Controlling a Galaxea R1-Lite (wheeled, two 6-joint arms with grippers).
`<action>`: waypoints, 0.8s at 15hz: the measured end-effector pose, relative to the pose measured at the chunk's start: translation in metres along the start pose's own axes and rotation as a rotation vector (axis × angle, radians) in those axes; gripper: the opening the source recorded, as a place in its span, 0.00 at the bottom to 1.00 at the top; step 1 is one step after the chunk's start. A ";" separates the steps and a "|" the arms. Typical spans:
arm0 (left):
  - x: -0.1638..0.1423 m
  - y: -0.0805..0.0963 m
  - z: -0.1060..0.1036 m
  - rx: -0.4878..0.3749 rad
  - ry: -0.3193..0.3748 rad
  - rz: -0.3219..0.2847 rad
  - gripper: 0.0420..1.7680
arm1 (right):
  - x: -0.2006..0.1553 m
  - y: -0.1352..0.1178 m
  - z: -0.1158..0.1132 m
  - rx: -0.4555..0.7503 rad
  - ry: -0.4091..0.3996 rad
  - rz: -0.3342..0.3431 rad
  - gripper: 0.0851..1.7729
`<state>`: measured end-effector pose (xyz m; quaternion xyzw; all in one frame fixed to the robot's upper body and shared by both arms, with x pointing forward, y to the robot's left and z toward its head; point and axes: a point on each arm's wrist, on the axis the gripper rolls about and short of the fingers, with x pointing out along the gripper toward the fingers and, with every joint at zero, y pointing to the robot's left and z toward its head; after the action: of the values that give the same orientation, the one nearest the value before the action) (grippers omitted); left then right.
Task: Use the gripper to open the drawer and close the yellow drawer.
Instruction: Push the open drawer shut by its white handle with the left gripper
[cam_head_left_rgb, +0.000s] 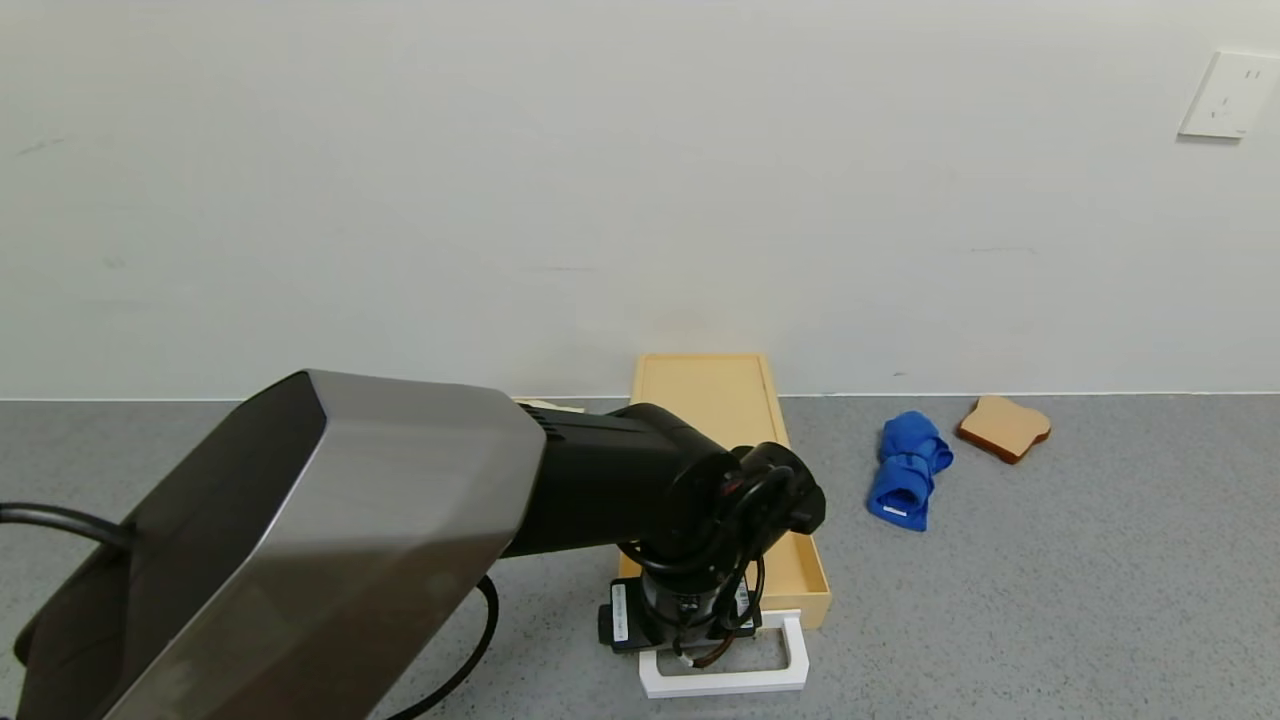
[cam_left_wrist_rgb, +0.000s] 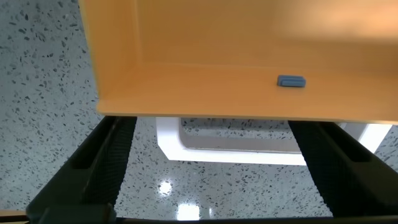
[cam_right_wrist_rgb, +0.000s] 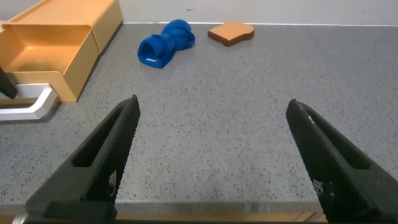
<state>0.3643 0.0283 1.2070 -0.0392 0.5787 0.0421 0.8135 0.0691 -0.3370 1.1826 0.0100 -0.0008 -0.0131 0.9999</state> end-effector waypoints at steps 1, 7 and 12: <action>0.000 0.000 0.001 -0.001 -0.003 0.000 0.97 | 0.000 0.000 0.000 0.000 0.000 0.000 0.97; -0.002 0.001 0.010 -0.011 -0.039 0.004 0.97 | 0.000 0.000 0.000 0.000 0.000 0.000 0.97; -0.001 0.001 0.016 -0.001 -0.052 0.003 0.97 | 0.000 0.000 0.000 0.000 0.000 0.000 0.97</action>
<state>0.3787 0.0306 1.2125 -0.0379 0.5575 0.0446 0.8281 0.0691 -0.3370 1.1826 0.0098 -0.0008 -0.0131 0.9999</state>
